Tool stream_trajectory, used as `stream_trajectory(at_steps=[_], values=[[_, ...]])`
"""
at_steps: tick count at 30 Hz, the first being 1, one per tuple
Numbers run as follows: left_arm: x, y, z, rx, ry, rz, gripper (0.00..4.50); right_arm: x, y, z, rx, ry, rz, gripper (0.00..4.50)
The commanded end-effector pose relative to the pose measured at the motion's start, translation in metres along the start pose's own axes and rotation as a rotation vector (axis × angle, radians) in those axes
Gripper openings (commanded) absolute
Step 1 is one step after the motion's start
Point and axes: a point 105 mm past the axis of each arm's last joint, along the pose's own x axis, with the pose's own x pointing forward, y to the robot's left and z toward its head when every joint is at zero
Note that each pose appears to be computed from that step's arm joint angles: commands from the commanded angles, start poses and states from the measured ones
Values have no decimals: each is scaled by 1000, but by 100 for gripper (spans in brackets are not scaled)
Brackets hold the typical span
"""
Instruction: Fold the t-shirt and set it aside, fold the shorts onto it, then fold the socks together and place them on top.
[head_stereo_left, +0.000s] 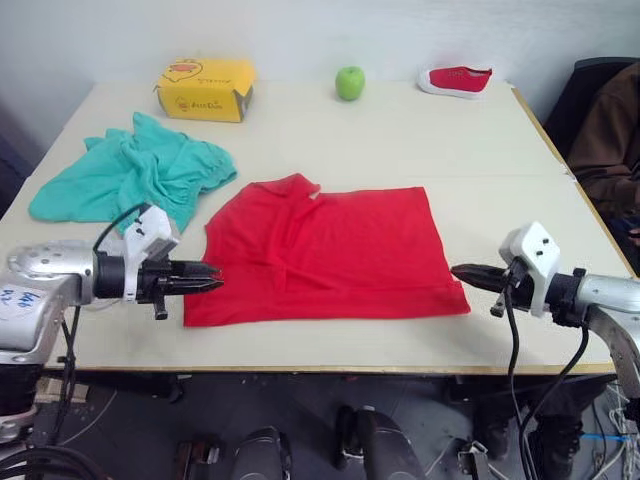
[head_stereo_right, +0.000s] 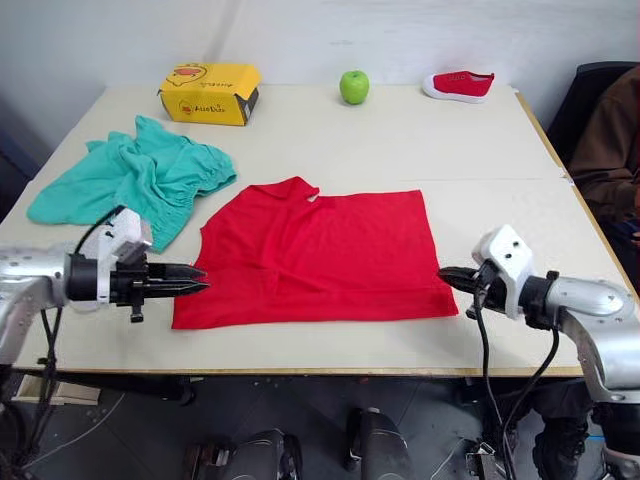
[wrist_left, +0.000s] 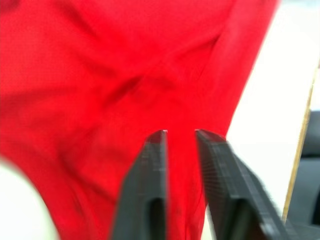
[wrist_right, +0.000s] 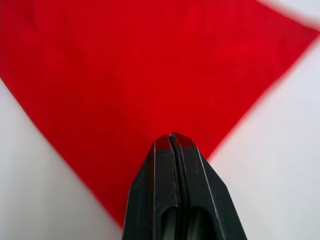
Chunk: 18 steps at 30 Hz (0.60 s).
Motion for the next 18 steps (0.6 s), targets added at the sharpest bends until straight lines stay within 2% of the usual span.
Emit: stream_trajectory(at_steps=[1,4,7,9,18], values=[[8,-18,-13,77,97,-61,211,6,26,4,-110,25,155,57],[14,-25,-35,133,190,-79,304,9,32,-5,-177,74,197,154],[17,-18,-44,156,218,-20,400,13,30,-18,-244,126,192,260],[16,-14,-49,178,242,14,447,14,28,-25,-277,152,198,262],[16,-3,-70,216,307,81,447,12,19,-51,-283,249,180,262]])
